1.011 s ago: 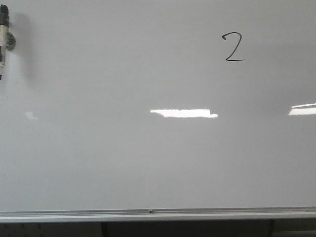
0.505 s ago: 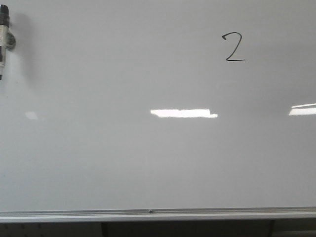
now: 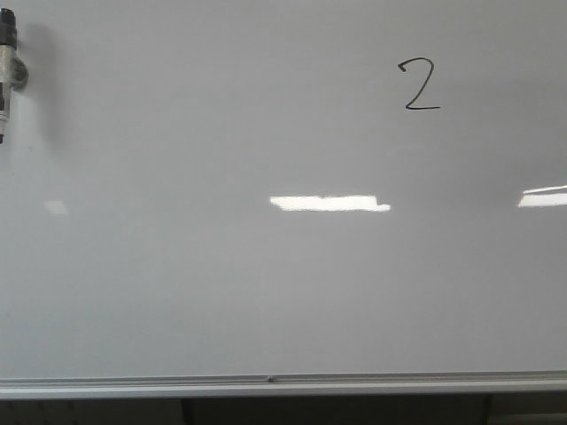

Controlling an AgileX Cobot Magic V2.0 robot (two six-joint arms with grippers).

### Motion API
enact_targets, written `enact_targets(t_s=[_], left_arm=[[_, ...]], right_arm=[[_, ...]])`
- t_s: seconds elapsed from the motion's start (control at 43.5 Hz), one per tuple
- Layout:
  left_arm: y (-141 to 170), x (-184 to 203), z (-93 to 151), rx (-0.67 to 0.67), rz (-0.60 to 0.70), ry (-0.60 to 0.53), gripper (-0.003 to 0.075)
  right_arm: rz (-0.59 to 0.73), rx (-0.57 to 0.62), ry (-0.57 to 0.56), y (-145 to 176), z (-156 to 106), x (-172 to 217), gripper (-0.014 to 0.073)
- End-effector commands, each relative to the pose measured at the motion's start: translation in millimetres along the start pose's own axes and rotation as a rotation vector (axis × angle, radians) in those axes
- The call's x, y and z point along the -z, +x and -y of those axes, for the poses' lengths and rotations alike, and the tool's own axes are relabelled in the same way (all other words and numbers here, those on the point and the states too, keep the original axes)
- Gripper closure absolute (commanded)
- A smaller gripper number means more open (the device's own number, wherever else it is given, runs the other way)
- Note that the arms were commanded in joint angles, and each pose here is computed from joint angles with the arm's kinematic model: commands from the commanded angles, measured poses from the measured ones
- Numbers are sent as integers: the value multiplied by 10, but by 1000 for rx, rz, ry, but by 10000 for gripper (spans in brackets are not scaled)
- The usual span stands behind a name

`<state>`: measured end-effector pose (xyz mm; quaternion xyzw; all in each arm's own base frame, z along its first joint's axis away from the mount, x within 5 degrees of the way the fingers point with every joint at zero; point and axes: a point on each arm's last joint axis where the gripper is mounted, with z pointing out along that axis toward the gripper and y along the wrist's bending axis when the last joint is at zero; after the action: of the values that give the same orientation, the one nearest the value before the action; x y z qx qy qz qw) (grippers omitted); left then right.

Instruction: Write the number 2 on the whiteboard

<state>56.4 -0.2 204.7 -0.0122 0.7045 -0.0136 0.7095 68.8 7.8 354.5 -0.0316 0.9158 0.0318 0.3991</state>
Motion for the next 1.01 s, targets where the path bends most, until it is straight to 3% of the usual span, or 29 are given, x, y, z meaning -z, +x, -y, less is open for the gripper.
enact_targets(t_s=[0.0, 0.988], left_arm=[[27, 8, -5, 5, 78, -2, 741], [27, 8, -5, 5, 78, -2, 741]], right_arm=[[83, 0, 8, -105, 6, 44, 661], [108, 3, 6, -53, 4, 88, 661]])
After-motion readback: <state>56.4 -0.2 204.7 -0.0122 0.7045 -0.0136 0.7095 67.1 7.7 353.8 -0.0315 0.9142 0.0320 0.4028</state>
